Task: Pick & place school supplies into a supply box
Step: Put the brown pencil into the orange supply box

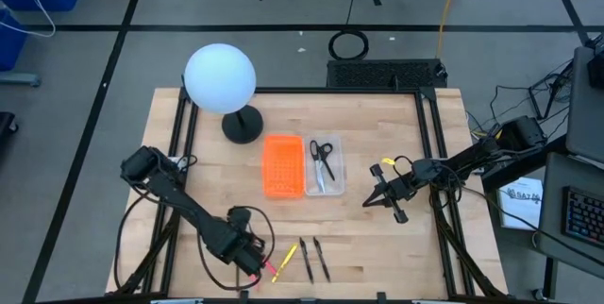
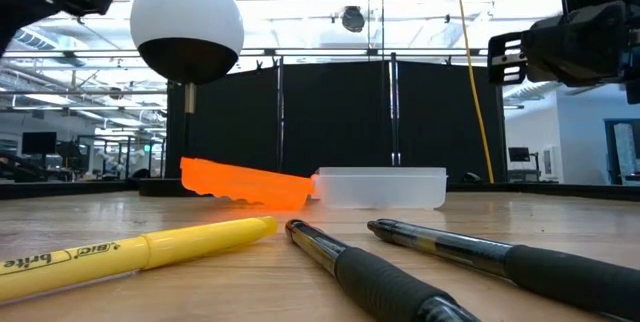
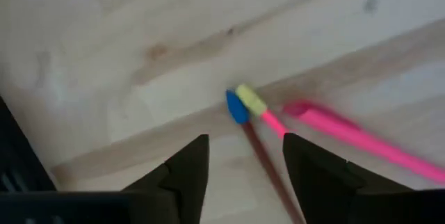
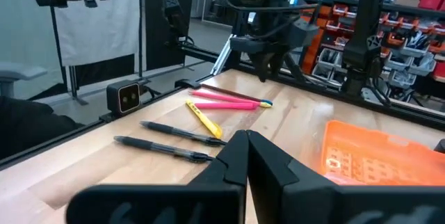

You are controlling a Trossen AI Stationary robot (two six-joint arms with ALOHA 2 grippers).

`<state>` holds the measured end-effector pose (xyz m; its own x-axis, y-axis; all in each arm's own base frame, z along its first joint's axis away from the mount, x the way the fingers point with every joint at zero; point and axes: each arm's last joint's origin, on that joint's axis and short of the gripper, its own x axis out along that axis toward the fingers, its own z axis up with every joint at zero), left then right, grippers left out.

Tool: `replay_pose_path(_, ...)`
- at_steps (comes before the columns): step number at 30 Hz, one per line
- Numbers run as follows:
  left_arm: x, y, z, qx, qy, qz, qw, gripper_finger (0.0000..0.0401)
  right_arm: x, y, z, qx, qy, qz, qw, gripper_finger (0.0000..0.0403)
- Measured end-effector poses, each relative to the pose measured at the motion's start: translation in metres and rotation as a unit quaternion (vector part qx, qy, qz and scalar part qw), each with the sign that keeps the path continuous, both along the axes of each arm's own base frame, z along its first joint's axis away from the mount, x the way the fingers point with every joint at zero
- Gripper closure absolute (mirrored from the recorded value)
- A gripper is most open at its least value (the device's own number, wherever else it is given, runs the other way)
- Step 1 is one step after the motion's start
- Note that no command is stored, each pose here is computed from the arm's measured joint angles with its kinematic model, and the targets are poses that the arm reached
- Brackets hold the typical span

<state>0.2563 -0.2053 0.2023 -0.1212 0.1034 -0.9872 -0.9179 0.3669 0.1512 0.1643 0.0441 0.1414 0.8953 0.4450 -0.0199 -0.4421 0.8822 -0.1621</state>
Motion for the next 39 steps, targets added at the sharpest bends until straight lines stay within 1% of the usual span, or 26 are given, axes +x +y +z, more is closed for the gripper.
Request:
replay_pose_path(5, -0.007, 0.003, -0.016, -0.006, 0.019, 0.003, 1.000, 0.0204, 0.000, 0.000, -0.001, -0.001, 0.002, 0.000, 1.000, 0.0403)
replay_pose_path(13, -0.006, 0.007, -0.040, -0.031, -0.004, -0.003, 1.000, 0.0238, 0.000, 0.000, -0.001, -0.002, 0.004, 0.000, 1.000, 0.0403)
replay_pose_path(16, -0.009, 0.008, -0.047, -0.038, 0.001, 0.001, 0.999, 0.0247, 0.000, 0.000, -0.001, -0.002, 0.007, -0.001, 1.000, 0.0403)
replay_pose_path(25, -0.018, 0.009, -0.060, -0.033, -0.004, 0.009, 0.999, 0.0248, 0.000, 0.000, -0.001, 0.001, 0.009, -0.001, 1.000, 0.0403)
replay_pose_path(31, -0.023, 0.013, -0.071, -0.038, -0.007, 0.001, 0.999, 0.0253, 0.000, 0.000, -0.002, 0.002, 0.012, -0.001, 1.000, 0.0403)
replay_pose_path(35, -0.023, 0.014, -0.079, -0.059, -0.027, -0.018, 0.998, 0.0280, 0.000, 0.000, -0.003, 0.001, 0.017, -0.001, 1.000, 0.0403)
replay_pose_path(39, -0.022, 0.015, -0.081, -0.071, -0.036, -0.039, 0.996, 0.0328, 0.000, 0.000, -0.003, 0.000, 0.019, -0.001, 1.000, 0.0403)
